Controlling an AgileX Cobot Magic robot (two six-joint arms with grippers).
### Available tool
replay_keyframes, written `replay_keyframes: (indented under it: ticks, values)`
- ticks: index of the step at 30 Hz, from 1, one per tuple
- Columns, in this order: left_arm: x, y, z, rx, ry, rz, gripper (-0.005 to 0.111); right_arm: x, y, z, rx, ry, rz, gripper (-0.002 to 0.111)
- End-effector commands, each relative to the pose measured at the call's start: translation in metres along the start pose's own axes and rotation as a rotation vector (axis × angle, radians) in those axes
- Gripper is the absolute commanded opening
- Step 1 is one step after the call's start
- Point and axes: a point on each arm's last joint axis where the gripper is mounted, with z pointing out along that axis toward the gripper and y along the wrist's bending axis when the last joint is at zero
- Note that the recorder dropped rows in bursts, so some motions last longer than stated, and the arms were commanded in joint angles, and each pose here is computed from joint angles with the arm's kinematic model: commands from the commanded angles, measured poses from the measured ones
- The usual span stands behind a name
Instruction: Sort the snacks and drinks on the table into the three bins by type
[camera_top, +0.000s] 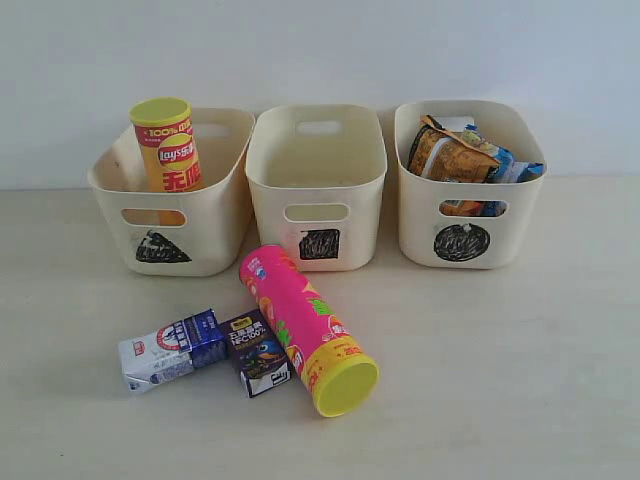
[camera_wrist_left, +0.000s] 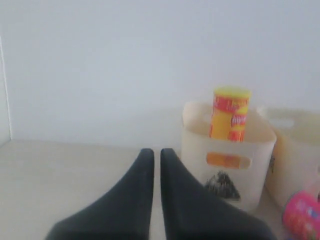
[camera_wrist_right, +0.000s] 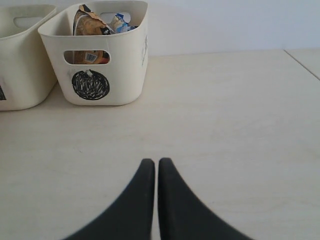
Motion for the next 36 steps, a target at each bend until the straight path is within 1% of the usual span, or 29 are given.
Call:
replay_keyframes:
  ticks: [1,4,5,6,8,10,11,13,14,15,17,22,24,26,29,31,33,34,36]
  values:
    - [-0.025,0.004,-0.004,-0.027,-0.272,-0.098,0.004,0.001,0.000,0.000,0.002,-0.008,0.000,0.000]
    - [-0.038,0.005,-0.008,-0.009,-0.423,-0.251,0.004,0.001,0.000,0.000,0.002,-0.008,0.000,0.000]
    - [-0.041,0.006,-0.010,-0.003,-0.468,-0.277,0.004,0.001,0.000,0.000,0.002,-0.008,0.000,0.000]
    - [-0.044,0.006,-0.011,-0.002,-0.500,-0.279,0.004,0.001,0.000,0.000,0.002,-0.008,0.000,0.000]
    - [-0.045,0.006,-0.012,0.003,-0.511,-0.300,0.004,0.001,0.000,0.000,0.002,-0.008,0.000,0.000]
    - [-0.045,0.006,-0.012,0.020,-0.512,-0.364,0.004,0.001,0.000,0.000,0.002,-0.008,0.000,0.000]
    - [-0.048,0.006,-0.012,0.032,-0.513,-0.398,0.004,0.001,0.000,0.000,0.002,-0.008,0.000,0.000]
    - [-0.059,0.004,-0.012,0.042,-0.486,-0.409,0.004,0.001,0.000,0.000,0.002,-0.008,0.000,0.000]
    - [-0.073,0.001,-0.012,0.052,-0.468,-0.392,0.004,0.001,0.000,0.000,0.002,-0.008,0.000,0.000]
    - [-0.077,-0.001,-0.010,0.050,-0.420,-0.362,0.004,0.001,0.000,0.000,0.002,-0.008,0.000,0.000]
    - [-0.099,-0.006,-0.008,0.052,-0.365,-0.269,0.004,0.001,0.000,0.000,0.002,-0.008,0.000,0.000]
    - [-0.162,-0.014,-0.004,0.053,-0.383,-0.109,0.004,0.001,0.000,0.000,0.002,-0.008,0.000,0.000]
    - [-0.179,-0.015,0.001,0.038,-0.342,-0.043,0.004,0.001,0.000,0.000,0.002,-0.008,0.000,0.000]
    - [-0.190,-0.015,0.010,0.002,-0.227,0.025,0.004,0.001,0.000,0.000,0.002,-0.008,0.000,0.000]
    - [-0.192,-0.012,0.029,-0.044,0.029,0.100,0.004,0.001,0.000,0.000,0.002,-0.008,0.000,0.000]
    - [-0.190,-0.012,0.041,-0.039,0.197,0.157,0.004,0.001,0.000,0.000,0.002,-0.008,0.000,0.000]
    - [-0.185,-0.016,0.052,0.022,0.367,0.241,0.004,0.001,0.000,0.000,0.002,-0.008,0.000,0.000]
    - [-0.181,-0.020,0.060,0.075,0.436,0.257,0.004,0.001,0.000,0.000,0.002,-0.008,0.000,0.000]
    - [-0.174,-0.031,0.074,0.212,0.585,0.286,0.004,0.001,0.000,0.000,0.002,-0.008,0.000,0.000]
